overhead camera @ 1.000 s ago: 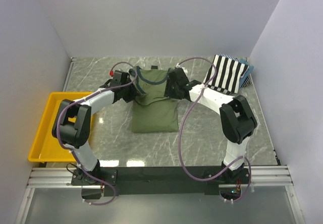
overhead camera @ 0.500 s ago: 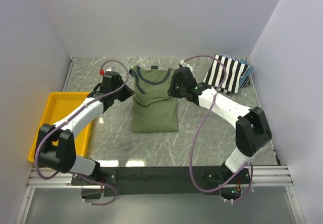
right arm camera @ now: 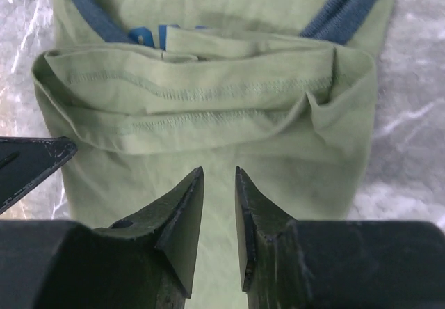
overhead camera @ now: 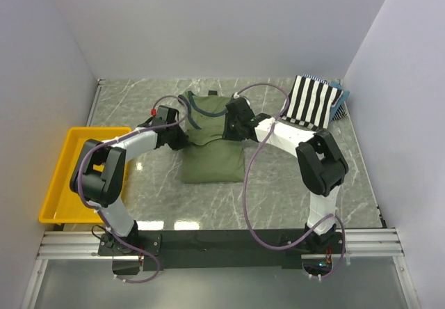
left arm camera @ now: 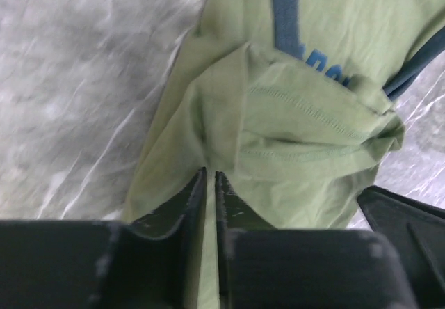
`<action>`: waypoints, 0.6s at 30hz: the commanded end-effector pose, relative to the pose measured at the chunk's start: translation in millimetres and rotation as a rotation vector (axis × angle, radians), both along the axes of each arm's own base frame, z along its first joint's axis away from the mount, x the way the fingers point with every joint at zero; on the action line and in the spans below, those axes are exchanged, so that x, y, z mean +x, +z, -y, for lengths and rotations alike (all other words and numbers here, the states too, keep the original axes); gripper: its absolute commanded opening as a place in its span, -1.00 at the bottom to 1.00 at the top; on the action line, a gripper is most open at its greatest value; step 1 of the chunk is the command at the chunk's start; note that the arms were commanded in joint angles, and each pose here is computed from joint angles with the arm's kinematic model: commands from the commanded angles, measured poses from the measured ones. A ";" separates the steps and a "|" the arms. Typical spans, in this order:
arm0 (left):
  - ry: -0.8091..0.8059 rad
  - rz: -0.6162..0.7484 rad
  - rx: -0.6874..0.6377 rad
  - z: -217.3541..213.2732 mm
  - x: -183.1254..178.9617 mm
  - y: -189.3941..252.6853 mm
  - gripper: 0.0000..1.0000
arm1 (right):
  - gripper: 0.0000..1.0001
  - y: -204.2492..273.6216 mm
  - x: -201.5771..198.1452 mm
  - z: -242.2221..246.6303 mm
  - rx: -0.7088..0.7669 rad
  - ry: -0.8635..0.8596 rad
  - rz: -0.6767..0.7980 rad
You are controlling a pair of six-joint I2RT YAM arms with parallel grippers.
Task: Fold and stack the tank tops
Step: Fold the tank top
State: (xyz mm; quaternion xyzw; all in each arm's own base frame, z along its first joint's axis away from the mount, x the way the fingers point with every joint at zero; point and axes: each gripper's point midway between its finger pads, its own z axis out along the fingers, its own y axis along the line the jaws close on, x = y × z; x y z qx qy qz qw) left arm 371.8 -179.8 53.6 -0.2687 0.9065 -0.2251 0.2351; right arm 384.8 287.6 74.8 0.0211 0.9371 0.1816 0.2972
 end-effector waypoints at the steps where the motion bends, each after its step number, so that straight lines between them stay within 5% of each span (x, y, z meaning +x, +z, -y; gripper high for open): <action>1: -0.015 0.071 -0.032 11.9 24.6 25.1 -0.66 | -0.34 21.2 21.9 -10.8 0.028 0.011 0.059; 5: -0.013 0.070 -0.008 11.7 35.8 26.1 -0.47 | -0.22 16.0 32.9 -13.4 0.018 0.005 0.049; 18: 0.010 0.059 0.074 -0.2 49.2 25.9 -0.53 | -0.17 21.2 41.0 2.7 -0.010 -0.020 0.060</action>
